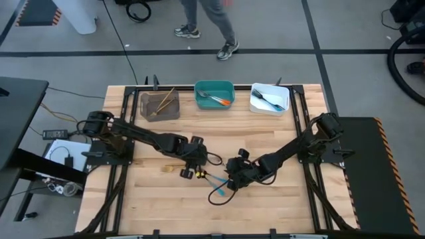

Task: Sort silverware by color (type)
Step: Put the orange fork into the blue bin

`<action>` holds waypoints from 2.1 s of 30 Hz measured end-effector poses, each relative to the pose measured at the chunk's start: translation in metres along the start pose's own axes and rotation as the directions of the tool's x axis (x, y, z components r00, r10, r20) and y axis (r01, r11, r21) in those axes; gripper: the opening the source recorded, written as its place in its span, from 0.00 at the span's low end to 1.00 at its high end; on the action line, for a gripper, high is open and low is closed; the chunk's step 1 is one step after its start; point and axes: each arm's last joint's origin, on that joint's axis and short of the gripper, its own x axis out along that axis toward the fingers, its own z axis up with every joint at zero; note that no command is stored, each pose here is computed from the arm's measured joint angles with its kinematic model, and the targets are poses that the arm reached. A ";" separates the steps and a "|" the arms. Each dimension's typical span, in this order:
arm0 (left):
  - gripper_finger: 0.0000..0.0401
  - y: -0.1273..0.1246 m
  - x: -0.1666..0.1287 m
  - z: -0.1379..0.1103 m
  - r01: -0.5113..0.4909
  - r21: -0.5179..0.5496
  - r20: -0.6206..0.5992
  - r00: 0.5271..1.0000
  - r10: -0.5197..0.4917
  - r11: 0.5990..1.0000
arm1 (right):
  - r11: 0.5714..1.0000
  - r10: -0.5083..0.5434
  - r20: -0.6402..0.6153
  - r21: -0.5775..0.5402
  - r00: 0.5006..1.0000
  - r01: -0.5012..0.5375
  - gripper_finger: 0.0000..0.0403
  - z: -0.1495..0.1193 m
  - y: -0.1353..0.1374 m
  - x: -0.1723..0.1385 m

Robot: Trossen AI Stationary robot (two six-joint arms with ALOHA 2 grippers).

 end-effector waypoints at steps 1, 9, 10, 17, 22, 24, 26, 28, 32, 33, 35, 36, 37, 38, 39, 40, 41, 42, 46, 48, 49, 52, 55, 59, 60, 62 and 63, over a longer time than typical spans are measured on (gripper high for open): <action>0.28 -0.001 -0.002 0.000 -0.005 0.003 -0.005 1.000 0.005 1.000 | 1.000 0.001 0.000 0.000 1.000 -0.001 0.35 0.000 0.000 0.000; 0.28 -0.007 -0.011 -0.007 -0.043 0.004 -0.082 0.996 0.044 0.999 | 0.999 -0.038 -0.017 -0.034 0.999 0.038 0.35 -0.003 -0.003 0.000; 0.28 -0.008 -0.013 -0.009 -0.054 0.005 -0.099 0.994 0.054 0.999 | 0.999 -0.037 -0.017 -0.035 0.999 0.036 0.35 -0.003 -0.003 0.000; 0.28 -0.014 -0.041 -0.009 -0.118 0.017 -0.066 0.991 0.119 0.993 | 0.997 -0.036 -0.020 -0.069 0.999 0.034 0.35 -0.003 -0.003 -0.001; 0.28 -0.017 -0.054 -0.023 -0.136 0.011 -0.011 0.991 0.136 0.991 | 0.994 -0.033 -0.014 -0.106 0.999 0.031 0.35 -0.001 -0.003 -0.003; 0.28 -0.017 -0.057 -0.030 -0.154 -0.010 0.014 0.988 0.154 0.988 | 0.993 -0.035 -0.014 -0.111 0.999 0.034 0.35 -0.001 -0.004 -0.003; 0.28 -0.017 -0.062 -0.039 -0.166 -0.032 0.024 0.986 0.166 0.986 | 0.994 -0.034 -0.011 -0.108 0.999 0.033 0.35 -0.001 -0.003 -0.003; 0.28 -0.017 -0.066 -0.047 -0.167 -0.059 0.042 0.985 0.169 0.984 | 0.995 -0.033 -0.007 -0.099 0.999 0.033 0.35 0.000 -0.004 -0.003; 0.28 -0.016 -0.075 -0.062 -0.181 -0.106 0.079 0.979 0.190 0.978 | 0.996 -0.030 0.008 -0.080 1.000 0.031 0.35 0.004 -0.006 0.000; 0.28 -0.016 -0.077 -0.065 -0.185 -0.115 0.091 0.976 0.196 0.976 | 0.997 -0.028 0.015 -0.075 1.000 0.029 0.35 0.005 -0.006 0.000; 0.28 -0.016 -0.079 -0.072 -0.186 -0.129 0.125 0.971 0.202 0.974 | 0.997 -0.029 0.022 -0.077 0.999 0.031 0.35 0.008 -0.008 0.002; 0.28 -0.016 -0.080 -0.076 -0.185 -0.137 0.147 0.968 0.205 0.973 | 0.997 -0.029 0.026 -0.077 0.999 0.031 0.35 0.008 -0.008 0.002; 0.28 -0.017 -0.080 -0.080 -0.184 -0.143 0.165 0.964 0.207 0.972 | 0.997 -0.029 0.029 -0.077 0.999 0.031 0.35 0.009 -0.009 0.002; 0.28 -0.017 -0.080 -0.084 -0.184 -0.151 0.186 0.960 0.211 0.971 | 0.996 -0.029 0.029 -0.080 0.999 0.031 0.35 0.009 -0.009 0.003; 0.28 -0.018 -0.079 -0.086 -0.181 -0.159 0.212 0.954 0.213 0.970 | 0.996 -0.030 0.029 -0.087 0.999 0.033 0.35 0.010 -0.010 0.003; 0.28 -0.018 -0.079 -0.092 -0.180 -0.165 0.222 0.951 0.214 0.970 | 0.995 -0.031 0.029 -0.092 0.999 0.034 0.35 0.010 -0.010 0.003; 0.28 -0.019 -0.078 -0.096 -0.180 -0.167 0.225 0.950 0.215 0.969 | 0.995 -0.033 0.030 -0.094 0.999 0.036 0.35 0.011 -0.011 0.004; 0.28 -0.019 -0.077 -0.098 -0.179 -0.175 0.242 0.945 0.218 0.968 | 0.995 -0.034 0.031 -0.098 0.999 0.036 0.35 0.011 -0.011 0.004; 0.28 -0.019 -0.079 -0.107 -0.179 -0.207 0.285 0.930 0.234 0.962 | 0.995 -0.026 0.039 -0.100 0.999 0.030 0.35 0.015 -0.014 0.006; 0.28 -0.020 -0.079 -0.112 -0.176 -0.223 0.301 0.923 0.239 0.959 | 0.995 -0.025 0.036 -0.098 0.999 0.028 0.35 0.015 -0.015 0.007; 0.28 -0.020 -0.079 -0.115 -0.175 -0.224 0.305 0.922 0.240 0.959 | 0.995 -0.022 0.033 -0.097 0.999 0.025 0.36 0.016 -0.015 0.007; 0.28 -0.022 -0.075 -0.123 -0.172 -0.231 0.323 0.915 0.243 0.958 | 0.995 -0.017 0.033 -0.098 0.999 0.020 0.37 0.016 -0.016 0.008; 0.28 -0.022 -0.072 -0.127 -0.167 -0.243 0.356 0.901 0.247 0.956 | 0.994 -0.018 0.032 -0.106 0.999 0.021 0.39 0.017 -0.017 0.009; 0.28 -0.022 -0.071 -0.128 -0.165 -0.253 0.368 0.895 0.252 0.953 | 0.995 -0.017 0.022 -0.098 1.000 0.019 0.40 0.016 -0.020 0.011; 0.28 -0.022 -0.072 -0.127 -0.166 -0.257 0.374 0.891 0.257 0.952 | 0.995 -0.011 0.018 -0.095 1.000 0.013 0.40 0.016 -0.021 0.011; 0.28 -0.021 -0.072 -0.126 -0.162 -0.277 0.388 0.883 0.265 0.947 | 0.996 0.007 0.012 -0.090 1.000 -0.006 0.41 0.017 -0.021 0.012; 0.28 -0.020 -0.073 -0.125 -0.160 -0.289 0.395 0.878 0.270 0.944 | 0.996 0.018 0.006 -0.091 1.000 -0.018 0.41 0.017 -0.021 0.012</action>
